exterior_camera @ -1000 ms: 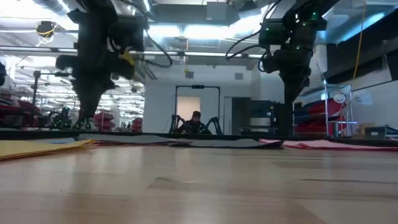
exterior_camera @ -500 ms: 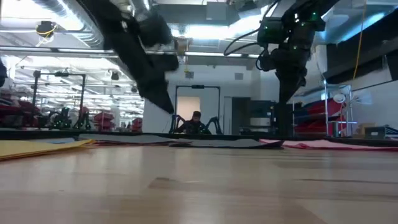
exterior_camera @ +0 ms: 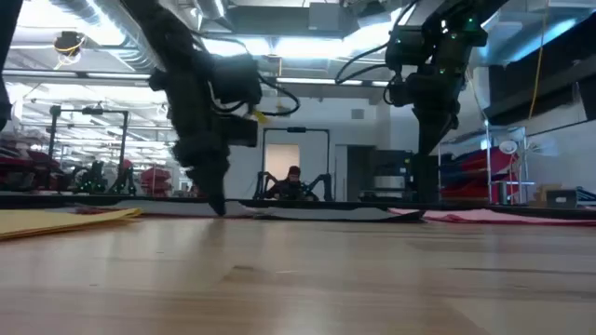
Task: Organize paper
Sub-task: Stack the black paper on top of the stacked black papers
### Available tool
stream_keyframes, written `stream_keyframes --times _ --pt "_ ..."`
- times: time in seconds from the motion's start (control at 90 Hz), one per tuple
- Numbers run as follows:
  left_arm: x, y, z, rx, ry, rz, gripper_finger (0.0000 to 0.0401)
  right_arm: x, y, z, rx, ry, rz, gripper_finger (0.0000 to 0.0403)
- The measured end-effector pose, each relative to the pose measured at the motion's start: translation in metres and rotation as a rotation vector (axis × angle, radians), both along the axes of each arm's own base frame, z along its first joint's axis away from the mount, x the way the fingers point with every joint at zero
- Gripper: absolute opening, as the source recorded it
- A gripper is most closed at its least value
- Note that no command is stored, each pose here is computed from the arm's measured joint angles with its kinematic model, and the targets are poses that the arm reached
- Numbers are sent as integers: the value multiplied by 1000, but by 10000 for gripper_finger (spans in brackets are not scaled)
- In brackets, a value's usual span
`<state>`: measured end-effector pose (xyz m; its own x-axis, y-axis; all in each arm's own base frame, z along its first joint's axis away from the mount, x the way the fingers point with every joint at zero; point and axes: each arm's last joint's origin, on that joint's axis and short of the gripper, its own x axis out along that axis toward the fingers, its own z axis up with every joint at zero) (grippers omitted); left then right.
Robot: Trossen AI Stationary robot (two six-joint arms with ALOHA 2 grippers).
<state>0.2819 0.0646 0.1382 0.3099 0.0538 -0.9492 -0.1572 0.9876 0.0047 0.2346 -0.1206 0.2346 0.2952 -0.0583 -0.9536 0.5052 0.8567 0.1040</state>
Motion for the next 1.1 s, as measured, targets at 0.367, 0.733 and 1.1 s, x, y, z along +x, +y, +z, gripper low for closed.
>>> stream_keyframes --times 0.367,0.733,1.1 --pt "-19 2 29 2 -5 28 0 0 0 0 -8 0 25 1" --pt "-11 4 34 4 -110 88 0 2 0 1 -1 -28 36 1" --pt "-3 -8 1 -17 33 18 0 4 -2 2 -25 -49 34 1"
